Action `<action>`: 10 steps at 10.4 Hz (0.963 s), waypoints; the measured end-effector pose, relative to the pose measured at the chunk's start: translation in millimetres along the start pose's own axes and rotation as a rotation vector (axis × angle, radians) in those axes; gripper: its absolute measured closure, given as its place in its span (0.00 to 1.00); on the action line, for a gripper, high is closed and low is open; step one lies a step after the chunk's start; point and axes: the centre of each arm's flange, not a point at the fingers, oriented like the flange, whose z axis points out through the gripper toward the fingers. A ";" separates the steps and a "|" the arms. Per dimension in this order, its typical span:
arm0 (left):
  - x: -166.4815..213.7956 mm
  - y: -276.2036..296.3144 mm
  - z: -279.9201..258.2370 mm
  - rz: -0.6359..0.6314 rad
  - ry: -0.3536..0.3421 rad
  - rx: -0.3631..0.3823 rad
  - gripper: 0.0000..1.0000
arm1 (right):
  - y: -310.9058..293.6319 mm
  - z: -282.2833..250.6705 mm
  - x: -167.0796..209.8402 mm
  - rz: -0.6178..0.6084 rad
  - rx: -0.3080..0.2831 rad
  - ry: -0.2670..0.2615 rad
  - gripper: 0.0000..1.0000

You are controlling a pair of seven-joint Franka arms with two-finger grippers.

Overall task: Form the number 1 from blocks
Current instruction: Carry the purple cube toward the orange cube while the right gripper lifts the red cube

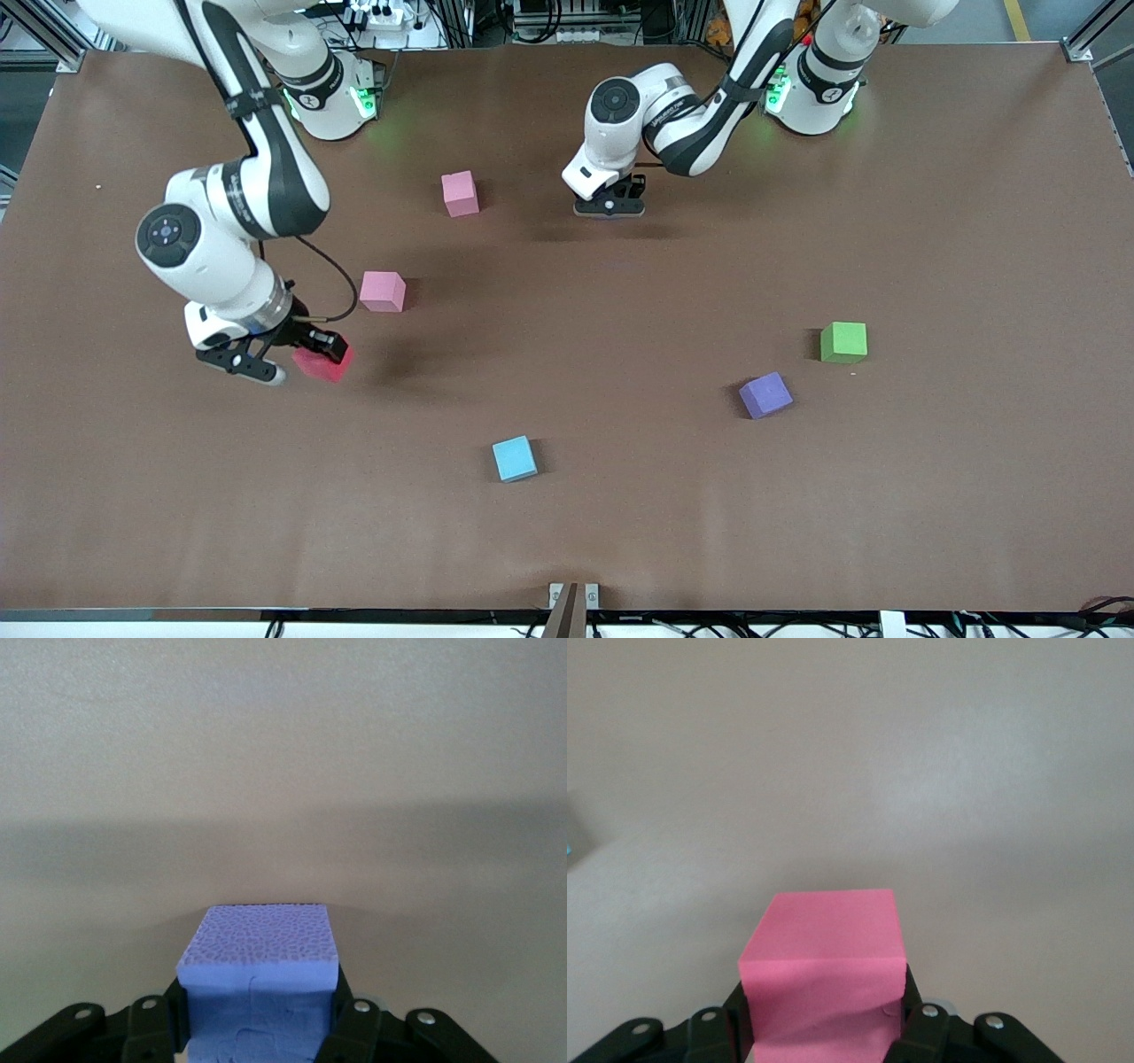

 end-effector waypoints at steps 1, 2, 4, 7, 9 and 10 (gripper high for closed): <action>-5.2 1.0 -1.9 0.009 0.001 -0.001 0.43 | -3.2 -8.6 -15.0 0.005 0.006 0.000 0.38; -12.5 1.6 -2.9 0.022 0.001 0.001 0.43 | -4.8 -14.5 -28.9 0.007 0.009 -0.003 0.38; -25.5 0.3 -1.4 0.042 -0.003 0.008 0.43 | -12.5 -18.8 -50.5 0.006 0.012 -0.011 0.38; -33.5 -2.5 4.3 0.049 -0.001 -0.001 0.43 | -32.0 -16.5 -70.6 -0.003 0.011 -0.021 0.38; -34.7 -3.7 5.9 0.029 -0.001 -0.001 0.43 | -38.0 -14.5 -77.4 -0.018 0.010 -0.026 0.38; -35.1 -3.9 6.2 0.018 -0.002 -0.001 0.43 | -40.3 -13.2 -80.5 -0.024 0.009 -0.028 0.38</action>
